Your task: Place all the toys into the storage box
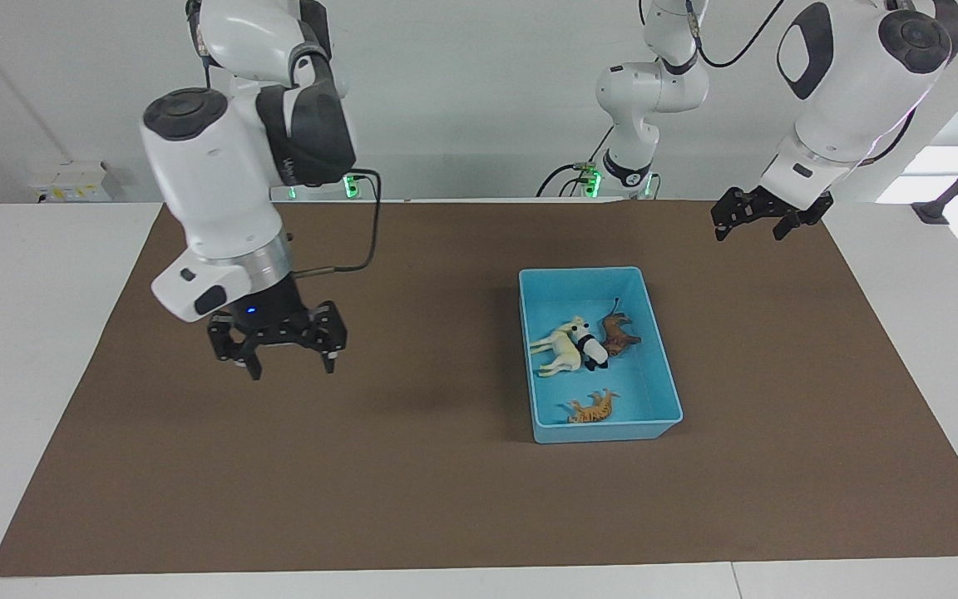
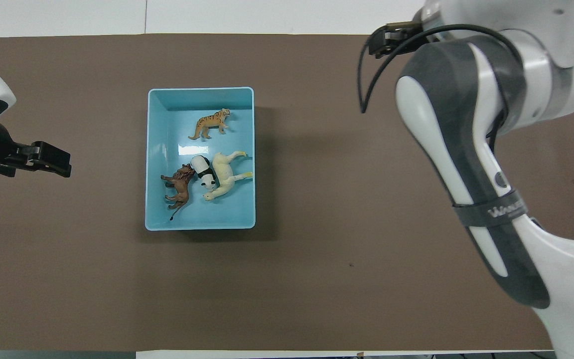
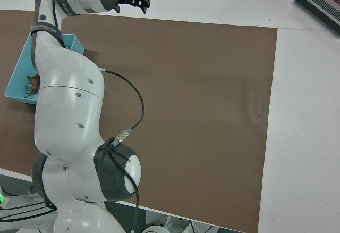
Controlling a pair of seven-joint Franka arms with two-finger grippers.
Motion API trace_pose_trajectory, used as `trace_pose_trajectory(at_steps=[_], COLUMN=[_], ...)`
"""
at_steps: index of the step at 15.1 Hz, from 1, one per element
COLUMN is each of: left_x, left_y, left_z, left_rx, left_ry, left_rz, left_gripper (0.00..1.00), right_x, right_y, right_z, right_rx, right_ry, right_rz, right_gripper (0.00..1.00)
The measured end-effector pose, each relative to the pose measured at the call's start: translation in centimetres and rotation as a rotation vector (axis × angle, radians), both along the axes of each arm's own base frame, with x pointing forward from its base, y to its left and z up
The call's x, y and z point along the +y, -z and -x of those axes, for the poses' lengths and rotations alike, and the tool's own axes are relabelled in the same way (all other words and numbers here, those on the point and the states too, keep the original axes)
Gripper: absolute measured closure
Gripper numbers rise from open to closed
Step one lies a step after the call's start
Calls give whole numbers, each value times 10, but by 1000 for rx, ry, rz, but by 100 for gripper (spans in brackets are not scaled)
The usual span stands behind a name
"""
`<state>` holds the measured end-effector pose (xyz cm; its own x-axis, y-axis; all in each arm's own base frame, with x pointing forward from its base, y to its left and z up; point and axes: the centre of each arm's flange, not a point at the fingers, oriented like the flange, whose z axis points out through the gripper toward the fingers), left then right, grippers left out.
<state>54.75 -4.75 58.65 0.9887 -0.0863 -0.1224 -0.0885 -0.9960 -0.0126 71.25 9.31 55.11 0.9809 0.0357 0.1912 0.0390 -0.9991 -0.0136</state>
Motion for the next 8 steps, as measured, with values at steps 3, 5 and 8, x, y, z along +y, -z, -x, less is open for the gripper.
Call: trace_pose_trajectory(at_steps=[3,5,8], left_x=[-3,-8,-10], left_y=[-10,-10,-5], left_z=[-6,-9,-9], left_rx=[-81,-108,-105], left_ry=[3,4,7], left_rz=[15,39,44], left_gripper=[0,0,0], right_x=[-54,-80,-96], right_y=[22,20,-10], right_z=[15,37,76], right_rx=[121,185,197], right_ry=[10,30,44], right_rz=[7,-8,-28], right_gripper=[0,0,0])
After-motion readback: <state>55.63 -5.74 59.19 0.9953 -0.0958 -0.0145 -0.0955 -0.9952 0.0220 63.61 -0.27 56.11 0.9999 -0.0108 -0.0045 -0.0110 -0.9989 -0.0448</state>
